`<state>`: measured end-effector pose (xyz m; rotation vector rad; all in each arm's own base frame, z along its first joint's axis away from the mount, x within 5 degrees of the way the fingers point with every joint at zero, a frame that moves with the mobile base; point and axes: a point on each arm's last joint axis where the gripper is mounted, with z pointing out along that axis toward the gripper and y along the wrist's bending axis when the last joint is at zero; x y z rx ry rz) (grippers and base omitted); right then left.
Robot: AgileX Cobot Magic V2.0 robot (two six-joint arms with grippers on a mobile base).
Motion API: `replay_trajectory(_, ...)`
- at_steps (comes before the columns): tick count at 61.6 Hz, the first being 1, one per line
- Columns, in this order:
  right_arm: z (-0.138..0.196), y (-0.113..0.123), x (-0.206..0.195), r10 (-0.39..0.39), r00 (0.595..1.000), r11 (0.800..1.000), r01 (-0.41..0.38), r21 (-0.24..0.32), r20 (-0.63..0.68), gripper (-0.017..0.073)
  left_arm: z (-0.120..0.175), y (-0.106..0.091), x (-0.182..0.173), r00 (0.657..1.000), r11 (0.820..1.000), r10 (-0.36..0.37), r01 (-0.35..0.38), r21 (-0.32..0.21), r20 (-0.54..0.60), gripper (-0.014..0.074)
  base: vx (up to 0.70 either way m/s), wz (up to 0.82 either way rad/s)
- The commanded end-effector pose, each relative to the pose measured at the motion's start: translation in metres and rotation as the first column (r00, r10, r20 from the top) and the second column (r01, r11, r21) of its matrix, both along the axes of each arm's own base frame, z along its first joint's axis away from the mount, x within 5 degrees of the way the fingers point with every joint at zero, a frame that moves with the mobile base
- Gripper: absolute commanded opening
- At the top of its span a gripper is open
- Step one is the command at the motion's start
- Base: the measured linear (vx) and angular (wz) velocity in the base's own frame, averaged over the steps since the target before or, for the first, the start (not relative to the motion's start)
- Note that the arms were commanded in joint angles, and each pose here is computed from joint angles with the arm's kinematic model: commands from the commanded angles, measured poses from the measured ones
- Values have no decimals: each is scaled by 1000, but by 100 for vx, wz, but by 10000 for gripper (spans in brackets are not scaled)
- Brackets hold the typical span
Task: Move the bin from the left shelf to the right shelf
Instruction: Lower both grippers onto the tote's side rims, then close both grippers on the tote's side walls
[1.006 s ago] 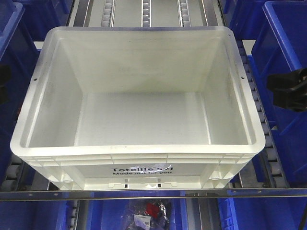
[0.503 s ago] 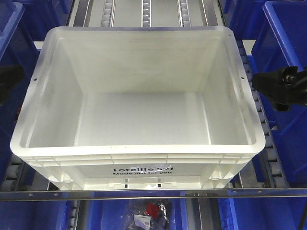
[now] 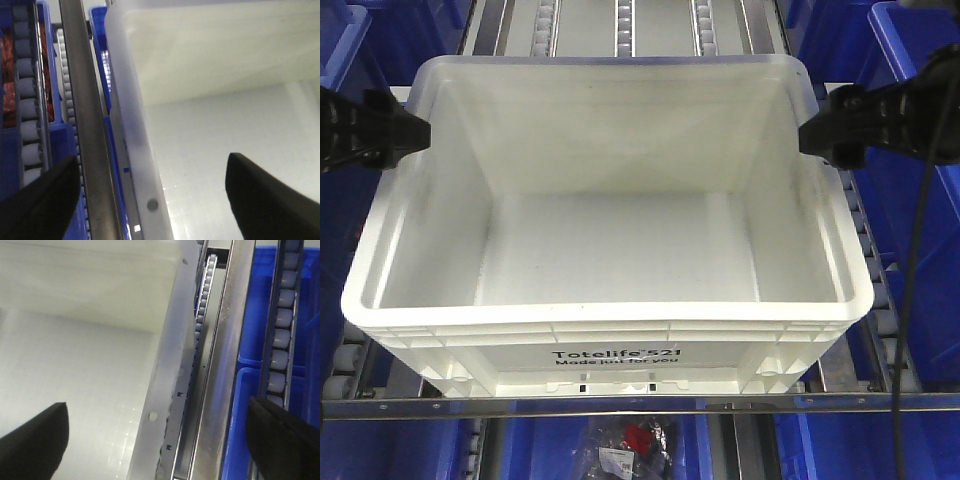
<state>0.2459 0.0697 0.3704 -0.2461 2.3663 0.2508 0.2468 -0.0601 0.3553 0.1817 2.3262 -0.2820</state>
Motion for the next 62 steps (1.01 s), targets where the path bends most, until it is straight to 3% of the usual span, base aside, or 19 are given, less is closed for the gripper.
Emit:
replay_trajectory(1, 17, 2, 9, -5, 997, 1000, 3, 23, 79, 674, 17, -4, 10, 997, 999, 11, -8, -37, 72, 557, 0, 0)
replay_trajectory(24, -12, 11, 38, 10, 999, 1000, -10, 8, -45, 656, -15, -9, 33, 996, 1000, -2, 1, -5, -92, 557, 0, 0)
replay_trajectory(39, -24, 18, 43, 47, 992, 998, -43, 40, -116, 645, -21, -10, 32, 990, 1000, -8, 9, 4, -142, 557, 0, 0)
replay_trajectory(62, -31, 20, 48, 57, 989, 998, -54, 26, -133, 623, -21, -10, 32, 988, 1000, -10, 11, 6, -152, 557, 0, 0)
